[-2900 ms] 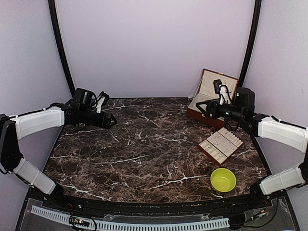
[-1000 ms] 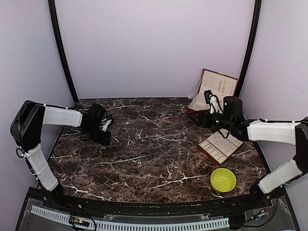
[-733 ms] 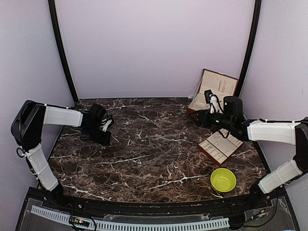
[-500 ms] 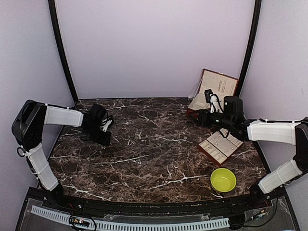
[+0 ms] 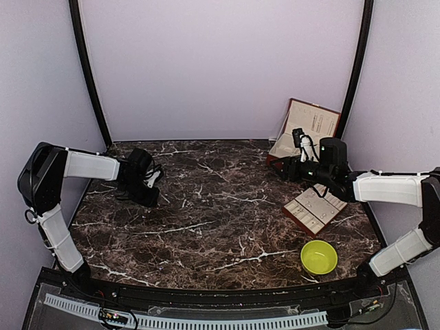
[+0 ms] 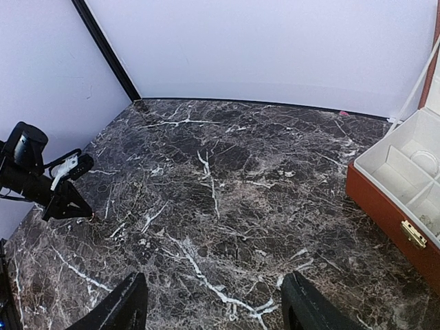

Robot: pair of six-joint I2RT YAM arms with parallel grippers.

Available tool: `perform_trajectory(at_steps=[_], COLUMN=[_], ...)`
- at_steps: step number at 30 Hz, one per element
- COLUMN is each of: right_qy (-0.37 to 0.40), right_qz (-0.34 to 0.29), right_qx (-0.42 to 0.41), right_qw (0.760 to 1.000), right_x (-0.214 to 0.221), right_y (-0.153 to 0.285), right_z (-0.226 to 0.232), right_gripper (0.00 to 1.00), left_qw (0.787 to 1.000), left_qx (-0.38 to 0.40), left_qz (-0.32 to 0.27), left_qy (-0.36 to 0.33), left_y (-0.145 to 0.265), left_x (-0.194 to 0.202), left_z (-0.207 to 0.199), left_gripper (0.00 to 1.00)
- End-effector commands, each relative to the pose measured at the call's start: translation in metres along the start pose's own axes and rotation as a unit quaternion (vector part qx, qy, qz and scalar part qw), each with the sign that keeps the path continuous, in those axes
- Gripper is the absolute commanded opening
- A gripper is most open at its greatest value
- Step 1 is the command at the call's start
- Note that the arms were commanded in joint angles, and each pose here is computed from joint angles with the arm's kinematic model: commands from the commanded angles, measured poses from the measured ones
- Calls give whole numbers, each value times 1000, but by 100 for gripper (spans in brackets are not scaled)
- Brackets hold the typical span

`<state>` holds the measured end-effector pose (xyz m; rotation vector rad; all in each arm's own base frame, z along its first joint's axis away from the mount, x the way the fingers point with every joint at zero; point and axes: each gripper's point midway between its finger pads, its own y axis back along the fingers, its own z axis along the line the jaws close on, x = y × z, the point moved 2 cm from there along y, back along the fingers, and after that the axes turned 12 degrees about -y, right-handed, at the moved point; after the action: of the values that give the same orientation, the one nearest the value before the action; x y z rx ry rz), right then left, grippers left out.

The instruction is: Organize the mixed jewelry

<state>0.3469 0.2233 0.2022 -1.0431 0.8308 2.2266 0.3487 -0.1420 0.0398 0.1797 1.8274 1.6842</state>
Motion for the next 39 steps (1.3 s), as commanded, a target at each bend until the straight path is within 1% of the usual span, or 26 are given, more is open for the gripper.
perform_trajectory(at_steps=[1, 5, 19, 21, 28, 31, 35, 39], right_qy=[1, 1, -2, -2, -3, -3, -3, -6], right_qz=[-14, -15, -15, -15, -18, -20, -18, -10], right_qx=[-5, -2, 2, 3, 3, 1, -6, -22], right_qw=[1000, 1000, 1000, 1000, 1000, 1000, 1000, 1000], right_x=[-3, -3, -2, -2, -3, -4, -5, -4], right_y=[0, 1, 0, 0, 2, 3, 4, 1], right_z=[3, 3, 1, 0, 1, 2, 6, 15], right_gripper=[67, 68, 68, 67, 67, 67, 68, 68], left_qw=[1000, 1000, 1000, 1000, 1000, 999, 999, 996], left_qx=[5, 2, -1, 2, 15, 19, 22, 36], left_qz=[14, 16, 20, 20, 16, 10, -6, -44], left_qy=[-4, -9, -12, -13, -22, -27, -34, -75], left_y=[1, 2, 6, 6, 5, 6, 10, 20], left_x=[5, 7, 14, 15, 13, 11, 5, -9], left_z=[-2, -5, -11, -12, -19, -21, -26, -41], left_gripper=[9, 12, 18, 17, 4, 1, 0, 0])
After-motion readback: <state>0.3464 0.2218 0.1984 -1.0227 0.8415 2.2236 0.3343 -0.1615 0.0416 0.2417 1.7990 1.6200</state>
